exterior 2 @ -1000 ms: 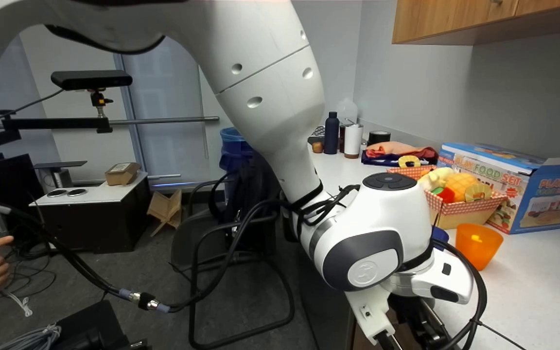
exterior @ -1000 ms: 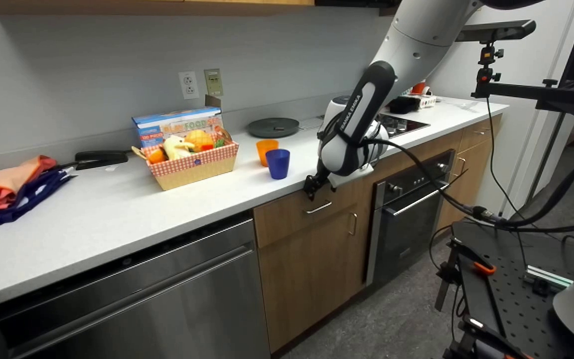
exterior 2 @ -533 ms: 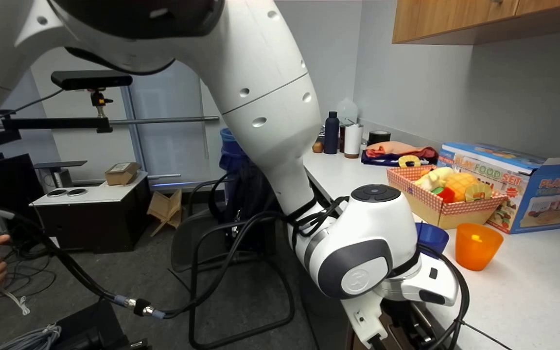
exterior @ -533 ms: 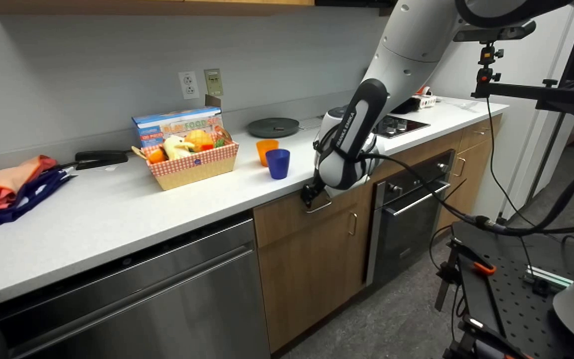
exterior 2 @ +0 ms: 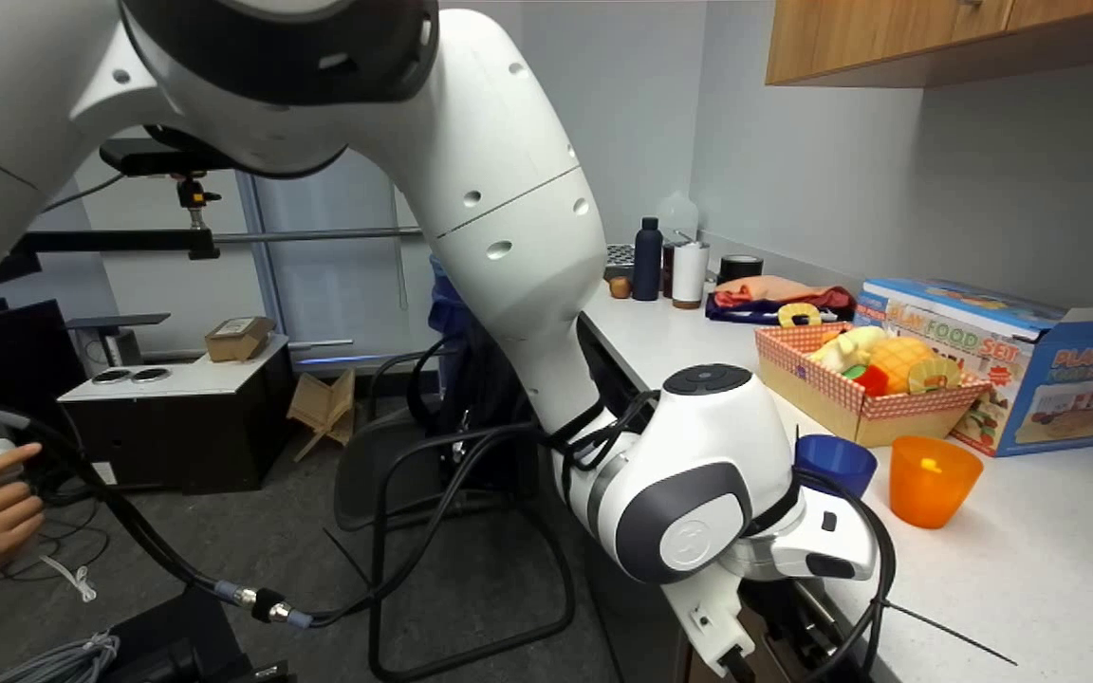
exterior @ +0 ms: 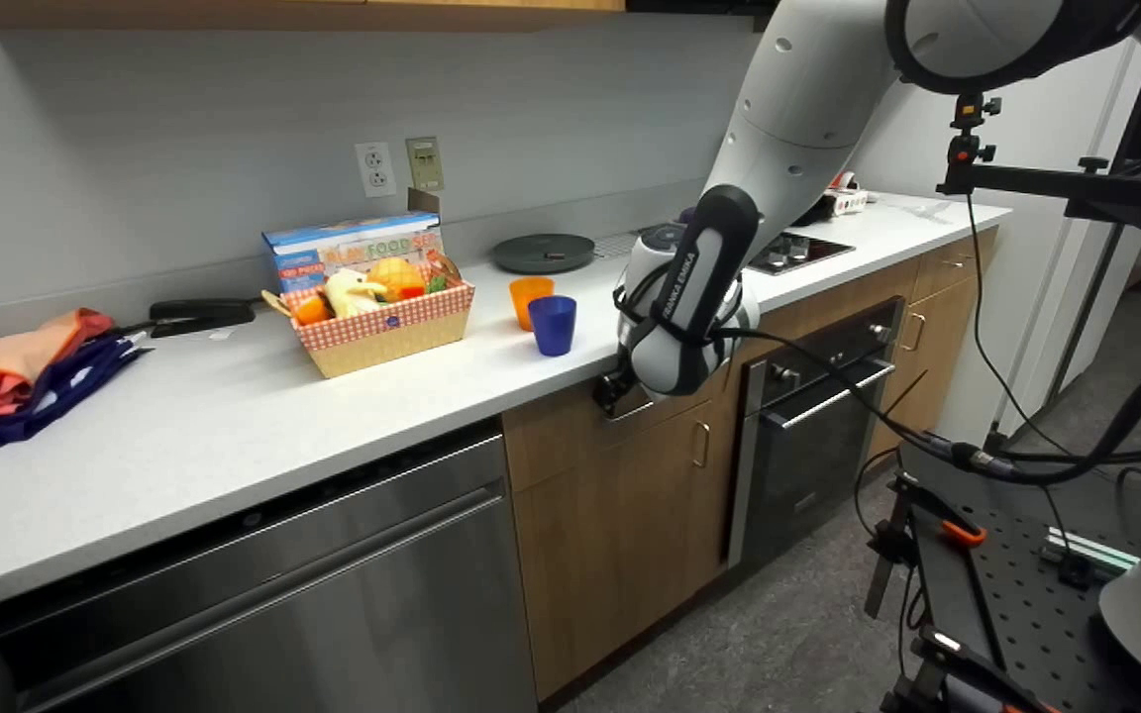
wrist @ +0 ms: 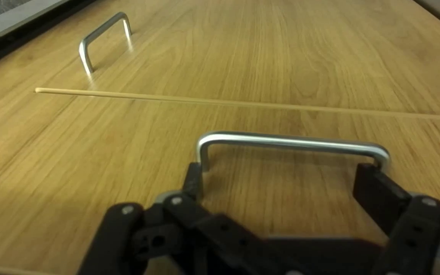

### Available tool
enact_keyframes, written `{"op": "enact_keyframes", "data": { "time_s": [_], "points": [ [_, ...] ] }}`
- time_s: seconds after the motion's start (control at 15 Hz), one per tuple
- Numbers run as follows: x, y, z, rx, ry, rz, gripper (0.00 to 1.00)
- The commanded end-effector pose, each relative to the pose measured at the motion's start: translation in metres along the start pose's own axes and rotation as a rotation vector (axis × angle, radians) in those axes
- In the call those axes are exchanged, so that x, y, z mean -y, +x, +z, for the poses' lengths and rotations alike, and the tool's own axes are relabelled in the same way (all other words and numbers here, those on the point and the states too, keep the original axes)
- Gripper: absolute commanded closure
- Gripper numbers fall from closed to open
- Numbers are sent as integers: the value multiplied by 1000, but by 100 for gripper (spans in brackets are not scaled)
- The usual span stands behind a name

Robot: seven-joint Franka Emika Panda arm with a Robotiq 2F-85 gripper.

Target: Close the open drawer

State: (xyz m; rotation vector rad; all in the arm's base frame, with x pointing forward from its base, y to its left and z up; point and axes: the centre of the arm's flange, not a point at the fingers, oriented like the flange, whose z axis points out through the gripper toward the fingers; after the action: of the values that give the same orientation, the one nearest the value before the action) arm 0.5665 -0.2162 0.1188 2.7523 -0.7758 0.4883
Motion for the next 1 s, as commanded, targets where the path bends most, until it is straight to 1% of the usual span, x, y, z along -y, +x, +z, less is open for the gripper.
{"op": "enact_keyframes", "data": {
  "time_s": [0.0, 0.2, 0.4, 0.67, 0.93],
  "points": [
    [8, 18, 8, -86, -57, 4, 0],
    [13, 13, 6, -83, -70, 4, 0],
    [15, 4, -5, -78, -72, -1, 0],
    [18, -16, -23, -76, -92, -37, 0],
    [23, -45, -48, -61, -81, -51, 0]
  ]
}}
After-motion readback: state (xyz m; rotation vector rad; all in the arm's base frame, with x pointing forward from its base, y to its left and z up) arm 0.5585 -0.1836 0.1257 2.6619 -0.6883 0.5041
